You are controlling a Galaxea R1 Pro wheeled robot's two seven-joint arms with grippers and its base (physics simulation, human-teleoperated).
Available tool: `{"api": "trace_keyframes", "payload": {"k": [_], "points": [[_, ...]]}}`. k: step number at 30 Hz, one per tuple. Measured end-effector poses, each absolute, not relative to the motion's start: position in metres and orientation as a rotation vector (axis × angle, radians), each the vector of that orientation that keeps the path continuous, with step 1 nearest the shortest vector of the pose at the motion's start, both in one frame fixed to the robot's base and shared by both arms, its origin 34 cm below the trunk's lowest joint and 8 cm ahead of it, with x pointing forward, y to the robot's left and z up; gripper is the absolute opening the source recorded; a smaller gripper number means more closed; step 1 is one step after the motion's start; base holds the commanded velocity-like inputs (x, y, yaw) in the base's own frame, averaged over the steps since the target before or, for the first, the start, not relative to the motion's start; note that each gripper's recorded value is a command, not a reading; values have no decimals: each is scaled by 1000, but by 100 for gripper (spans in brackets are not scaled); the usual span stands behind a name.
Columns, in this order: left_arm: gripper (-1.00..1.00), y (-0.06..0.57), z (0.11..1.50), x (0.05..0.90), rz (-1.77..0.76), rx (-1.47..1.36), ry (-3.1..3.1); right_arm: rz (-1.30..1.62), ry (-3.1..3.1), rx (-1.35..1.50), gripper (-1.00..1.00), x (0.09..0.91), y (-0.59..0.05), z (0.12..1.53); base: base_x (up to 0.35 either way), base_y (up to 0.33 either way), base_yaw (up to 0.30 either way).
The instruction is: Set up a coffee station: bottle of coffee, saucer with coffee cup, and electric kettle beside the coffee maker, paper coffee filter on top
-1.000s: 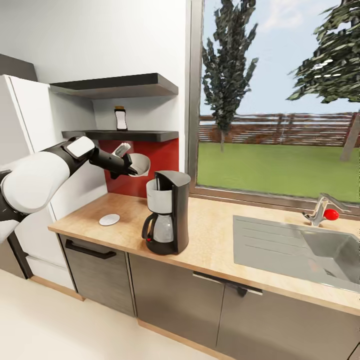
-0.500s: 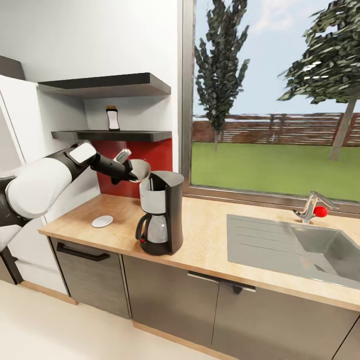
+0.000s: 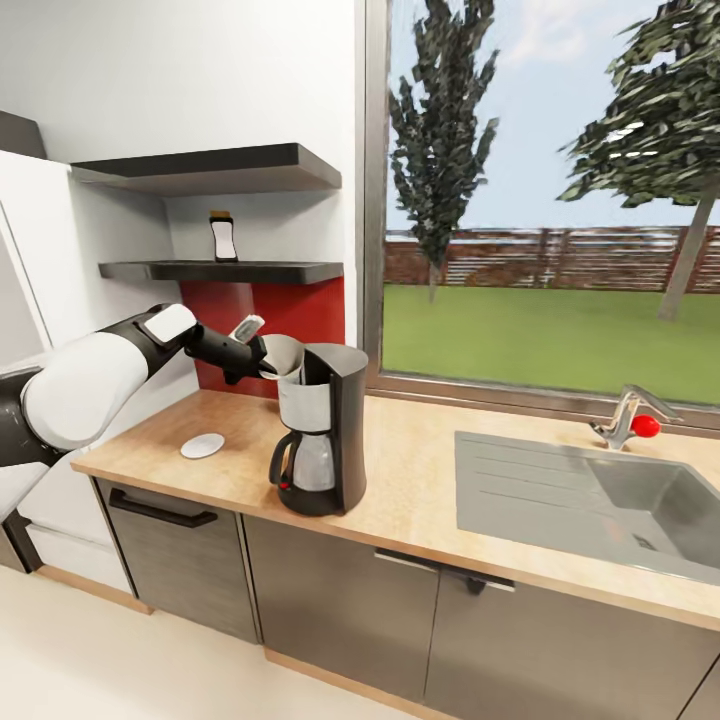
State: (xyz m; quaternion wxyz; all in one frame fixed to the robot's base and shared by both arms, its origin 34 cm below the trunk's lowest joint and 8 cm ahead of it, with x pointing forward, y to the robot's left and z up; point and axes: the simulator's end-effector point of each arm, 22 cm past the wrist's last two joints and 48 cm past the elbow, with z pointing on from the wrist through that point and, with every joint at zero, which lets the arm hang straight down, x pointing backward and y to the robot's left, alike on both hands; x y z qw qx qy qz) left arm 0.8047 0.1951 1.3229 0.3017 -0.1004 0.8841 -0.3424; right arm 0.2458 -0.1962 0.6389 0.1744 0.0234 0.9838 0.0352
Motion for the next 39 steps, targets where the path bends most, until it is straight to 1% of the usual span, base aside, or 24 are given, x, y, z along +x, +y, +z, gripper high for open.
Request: {"api": "trace_keyframes", "payload": {"k": [14,20,34,39], "points": [[-100,195,1323,805,-909,-266,2345,100,2789,66,100,246,-196,639,48,0,0],[-100,195,1323,805,-908,-266,2345,100,2788,66,100,246,-196,639,0,0,-129],[-100,195,1323,805,-909,-266,2344,100,2789,66,100,246,-196,639,2,0,-28],[-100,195,1323,805,-907,-266,2345,100,2789,66,100,246,-196,639,100,0,-4]]}}
